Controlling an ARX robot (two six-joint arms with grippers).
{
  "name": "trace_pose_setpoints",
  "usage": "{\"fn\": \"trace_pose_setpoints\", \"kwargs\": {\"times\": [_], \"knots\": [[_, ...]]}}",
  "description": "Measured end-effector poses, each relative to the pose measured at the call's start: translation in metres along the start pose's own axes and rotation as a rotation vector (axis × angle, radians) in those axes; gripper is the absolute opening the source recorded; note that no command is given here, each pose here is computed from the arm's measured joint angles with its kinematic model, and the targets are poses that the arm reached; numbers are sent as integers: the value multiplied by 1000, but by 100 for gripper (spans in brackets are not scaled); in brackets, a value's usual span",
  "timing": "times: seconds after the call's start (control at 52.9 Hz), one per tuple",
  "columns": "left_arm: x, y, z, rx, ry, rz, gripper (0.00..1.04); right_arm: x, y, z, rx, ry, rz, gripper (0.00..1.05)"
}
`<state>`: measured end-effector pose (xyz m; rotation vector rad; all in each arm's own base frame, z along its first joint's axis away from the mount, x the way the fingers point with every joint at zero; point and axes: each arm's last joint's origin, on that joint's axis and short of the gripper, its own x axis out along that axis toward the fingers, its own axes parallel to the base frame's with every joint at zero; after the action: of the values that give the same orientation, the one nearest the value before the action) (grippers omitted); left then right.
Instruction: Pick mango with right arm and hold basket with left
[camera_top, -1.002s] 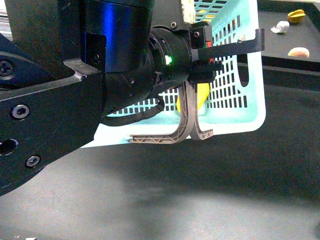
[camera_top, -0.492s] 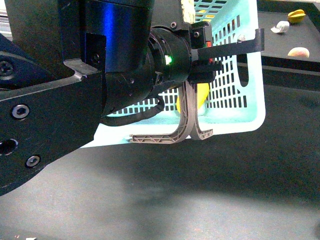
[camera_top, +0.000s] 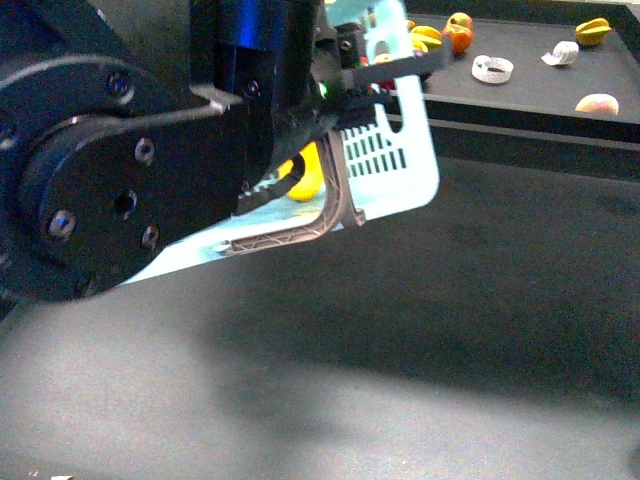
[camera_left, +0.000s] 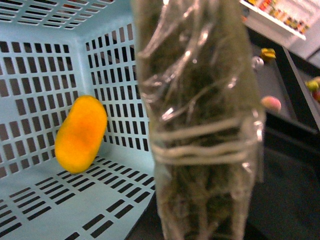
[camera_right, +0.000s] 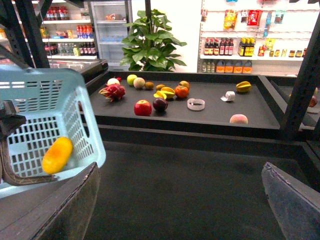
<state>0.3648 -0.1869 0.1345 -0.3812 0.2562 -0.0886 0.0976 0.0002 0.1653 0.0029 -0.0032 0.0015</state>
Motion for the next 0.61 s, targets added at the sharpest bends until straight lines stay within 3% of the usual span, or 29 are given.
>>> {"fn": "trace_pose_setpoints", "kwargs": {"times": [0.359,0.605], "knots": [[52,46,10,-465,-6,310,5,0,0,0,0,0,0,96],[68,67,8,-746,-68,369,5,0,0,0,0,0,0,96]]}}
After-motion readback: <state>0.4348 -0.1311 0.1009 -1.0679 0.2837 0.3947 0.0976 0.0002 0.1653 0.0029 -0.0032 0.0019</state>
